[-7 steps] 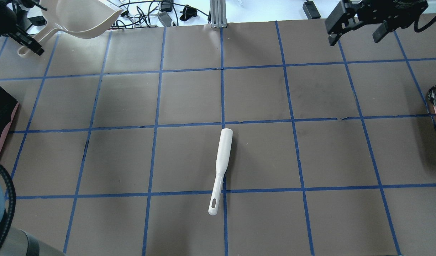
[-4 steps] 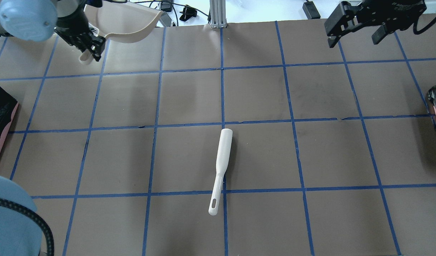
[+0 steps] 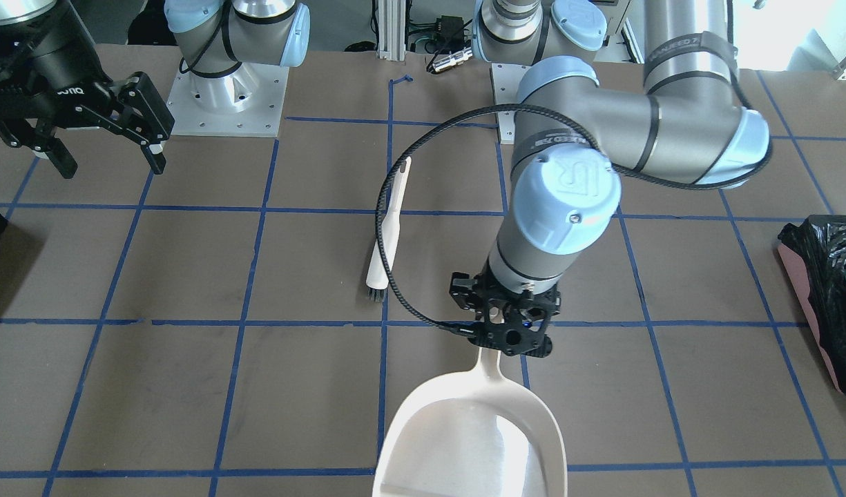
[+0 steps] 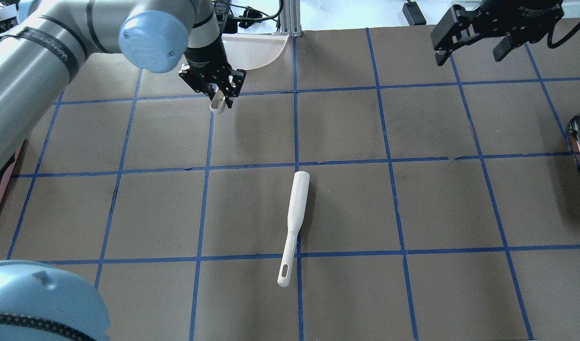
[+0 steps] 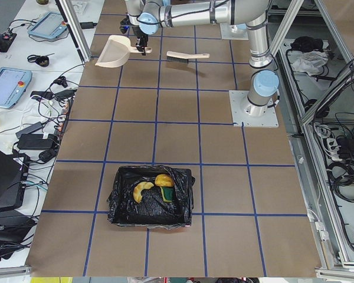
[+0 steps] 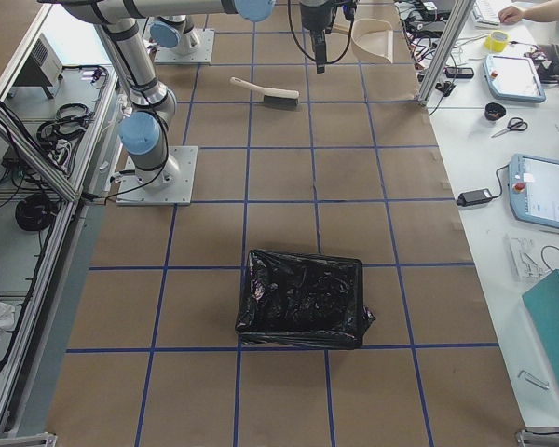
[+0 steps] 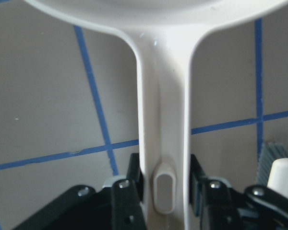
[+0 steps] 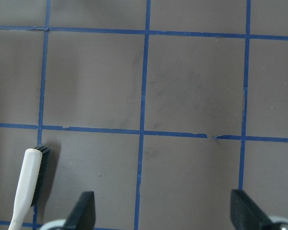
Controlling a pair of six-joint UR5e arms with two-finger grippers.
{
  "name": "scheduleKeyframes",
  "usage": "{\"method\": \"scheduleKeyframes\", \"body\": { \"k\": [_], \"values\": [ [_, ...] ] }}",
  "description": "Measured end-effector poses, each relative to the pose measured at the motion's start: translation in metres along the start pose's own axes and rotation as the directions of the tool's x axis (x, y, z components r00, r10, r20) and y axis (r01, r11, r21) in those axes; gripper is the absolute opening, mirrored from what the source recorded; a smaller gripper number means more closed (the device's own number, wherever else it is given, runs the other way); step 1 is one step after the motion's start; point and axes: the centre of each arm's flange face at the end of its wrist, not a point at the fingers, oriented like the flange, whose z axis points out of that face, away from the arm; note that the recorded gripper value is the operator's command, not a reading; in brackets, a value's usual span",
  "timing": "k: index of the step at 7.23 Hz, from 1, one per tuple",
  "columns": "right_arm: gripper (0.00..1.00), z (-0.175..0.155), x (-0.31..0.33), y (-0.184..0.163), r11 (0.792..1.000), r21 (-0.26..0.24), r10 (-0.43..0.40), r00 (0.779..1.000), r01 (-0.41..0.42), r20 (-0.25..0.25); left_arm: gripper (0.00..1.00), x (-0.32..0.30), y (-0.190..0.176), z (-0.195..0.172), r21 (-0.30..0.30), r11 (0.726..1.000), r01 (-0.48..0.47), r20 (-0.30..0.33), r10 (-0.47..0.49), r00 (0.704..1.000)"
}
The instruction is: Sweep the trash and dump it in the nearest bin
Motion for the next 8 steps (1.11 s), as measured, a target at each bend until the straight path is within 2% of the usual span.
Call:
{"method": "scheduleKeyframes", "body": {
  "k": [3, 5, 8],
  "values": [
    [1.00, -0.003, -0.001, 0.002, 1.000, 0.001, -0.001, 1.000, 0.001, -0.003, 0.00, 0.071, 0.009, 0.059, -0.075, 0.997, 0.028, 0.000, -0.028, 1.000],
    [1.00, -0.003, 0.000, 0.001, 1.000, 0.001, -0.001, 1.000, 0.001, -0.004, 0.00, 0.085, 0.005, 0.079, -0.059, 0.998, 0.004, -0.023, -0.006, 1.000],
    [1.00, 0.009, 0.000, 0.001, 1.000, -0.027, 0.001, 1.000, -0.001, 0.000, 0.00, 0.096, 0.003, 0.097, -0.074, 0.995, 0.063, -0.052, -0.067, 0.996]
  ]
}}
